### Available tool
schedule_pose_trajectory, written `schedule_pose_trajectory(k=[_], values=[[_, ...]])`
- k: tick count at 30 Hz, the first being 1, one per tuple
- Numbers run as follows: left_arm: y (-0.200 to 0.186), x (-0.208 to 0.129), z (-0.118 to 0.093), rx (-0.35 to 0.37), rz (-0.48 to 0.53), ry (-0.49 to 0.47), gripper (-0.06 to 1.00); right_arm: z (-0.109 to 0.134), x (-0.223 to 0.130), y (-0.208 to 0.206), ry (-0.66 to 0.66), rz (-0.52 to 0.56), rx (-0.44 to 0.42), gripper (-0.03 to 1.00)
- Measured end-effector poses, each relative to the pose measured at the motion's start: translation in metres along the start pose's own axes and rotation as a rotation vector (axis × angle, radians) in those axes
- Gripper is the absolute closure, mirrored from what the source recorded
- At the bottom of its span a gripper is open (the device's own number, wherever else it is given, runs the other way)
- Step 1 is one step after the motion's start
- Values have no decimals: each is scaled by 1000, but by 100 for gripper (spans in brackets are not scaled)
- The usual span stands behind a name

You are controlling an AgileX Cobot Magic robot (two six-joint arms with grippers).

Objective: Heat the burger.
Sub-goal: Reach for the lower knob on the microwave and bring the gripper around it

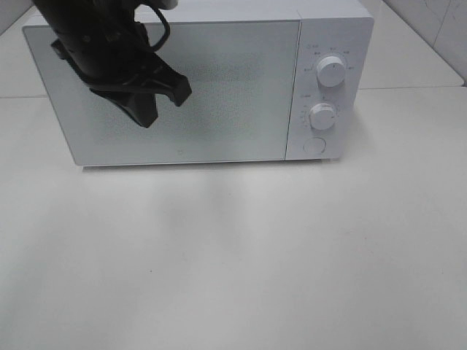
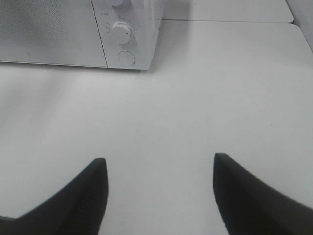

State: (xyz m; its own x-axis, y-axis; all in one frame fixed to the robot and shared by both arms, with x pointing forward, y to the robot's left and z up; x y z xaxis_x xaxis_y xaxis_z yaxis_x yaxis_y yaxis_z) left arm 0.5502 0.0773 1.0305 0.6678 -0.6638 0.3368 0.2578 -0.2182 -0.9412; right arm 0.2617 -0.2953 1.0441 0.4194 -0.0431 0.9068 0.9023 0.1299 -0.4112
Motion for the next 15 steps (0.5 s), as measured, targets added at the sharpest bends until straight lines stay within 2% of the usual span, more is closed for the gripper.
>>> schedule_pose_trajectory(k=[5,10,13,15], values=[[-29,-13,1,25,35,-51,94,0,0,0,0,0,0,37],[-53,-21,6,44,12,-74,94,0,0,0,0,0,0,37],[-75,-32,25,71,-15,-140,94,0,0,0,0,0,0,37],[-80,-34,31,80,-24,-157,94,0,0,0,0,0,0,37]])
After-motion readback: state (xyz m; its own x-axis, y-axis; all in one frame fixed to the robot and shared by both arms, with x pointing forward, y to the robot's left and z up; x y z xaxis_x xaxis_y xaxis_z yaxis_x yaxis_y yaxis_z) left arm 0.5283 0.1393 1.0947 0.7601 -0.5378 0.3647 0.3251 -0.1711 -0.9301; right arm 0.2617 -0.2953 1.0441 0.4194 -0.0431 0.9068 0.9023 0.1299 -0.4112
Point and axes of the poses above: a point on each arm's last joint axis where the gripper is mounted, y pointing out along that axis toward the gripper, z along the wrist's bending axis when the last joint is at zero, x = y × z, the point moved 3 cm from there along y, pointing out along that axis toward the gripper, and after that the axes turned 8 degrees about y, right-handed, at the moved point
